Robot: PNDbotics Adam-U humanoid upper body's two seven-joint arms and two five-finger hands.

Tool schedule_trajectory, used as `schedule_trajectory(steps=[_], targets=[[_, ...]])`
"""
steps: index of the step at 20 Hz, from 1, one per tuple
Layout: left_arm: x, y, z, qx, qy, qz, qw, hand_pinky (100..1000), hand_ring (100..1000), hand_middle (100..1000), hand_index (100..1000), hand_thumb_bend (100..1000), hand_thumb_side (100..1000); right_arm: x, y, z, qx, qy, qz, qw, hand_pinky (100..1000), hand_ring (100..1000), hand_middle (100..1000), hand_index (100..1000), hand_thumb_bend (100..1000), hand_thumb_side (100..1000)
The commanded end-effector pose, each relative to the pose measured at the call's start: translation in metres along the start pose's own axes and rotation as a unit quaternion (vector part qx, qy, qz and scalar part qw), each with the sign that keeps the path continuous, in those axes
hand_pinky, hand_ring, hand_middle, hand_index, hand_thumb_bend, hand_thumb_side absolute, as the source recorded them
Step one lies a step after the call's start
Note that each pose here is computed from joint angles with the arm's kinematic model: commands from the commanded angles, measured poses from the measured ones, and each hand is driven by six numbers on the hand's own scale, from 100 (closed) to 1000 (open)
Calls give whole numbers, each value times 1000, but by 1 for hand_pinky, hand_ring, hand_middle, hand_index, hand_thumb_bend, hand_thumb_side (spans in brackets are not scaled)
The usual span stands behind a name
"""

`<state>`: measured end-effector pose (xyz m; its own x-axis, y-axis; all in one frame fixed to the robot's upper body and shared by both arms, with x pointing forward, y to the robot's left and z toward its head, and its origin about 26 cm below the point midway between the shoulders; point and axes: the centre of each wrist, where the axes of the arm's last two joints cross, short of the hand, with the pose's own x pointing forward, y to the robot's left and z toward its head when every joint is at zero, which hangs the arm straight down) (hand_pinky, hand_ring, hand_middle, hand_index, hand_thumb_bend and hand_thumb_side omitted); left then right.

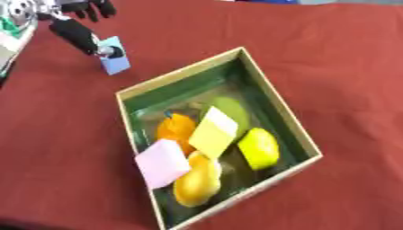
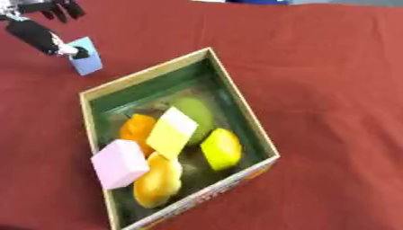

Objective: Pick up objects on the table and place them in the box.

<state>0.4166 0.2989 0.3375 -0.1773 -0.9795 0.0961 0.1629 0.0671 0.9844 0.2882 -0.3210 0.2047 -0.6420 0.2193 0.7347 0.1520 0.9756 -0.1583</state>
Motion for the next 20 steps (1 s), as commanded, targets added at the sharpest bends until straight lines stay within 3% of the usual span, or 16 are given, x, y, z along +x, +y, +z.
schedule_trajectory(steps=[1,4,11,20], targets=[[-14,9,-3,13,24,-6,1000,861,811,799,873,572,322,7,-1,-3,4,-11,7,1000,837,800,691,828,100,741],[-26,4,-13,10,36,-7,999,866,820,814,878,576,286,6,-1,-3,3,-10,6,1000,837,800,691,828,100,742],[-36,-5,-24,-1,36,5,999,860,814,806,876,553,319,6,-1,-3,1,-11,7,1000,836,800,691,828,100,743],[-32,-7,-28,6,27,19,999,822,736,685,804,432,292,6,0,-3,-3,-11,9,1000,836,800,691,829,100,748]])
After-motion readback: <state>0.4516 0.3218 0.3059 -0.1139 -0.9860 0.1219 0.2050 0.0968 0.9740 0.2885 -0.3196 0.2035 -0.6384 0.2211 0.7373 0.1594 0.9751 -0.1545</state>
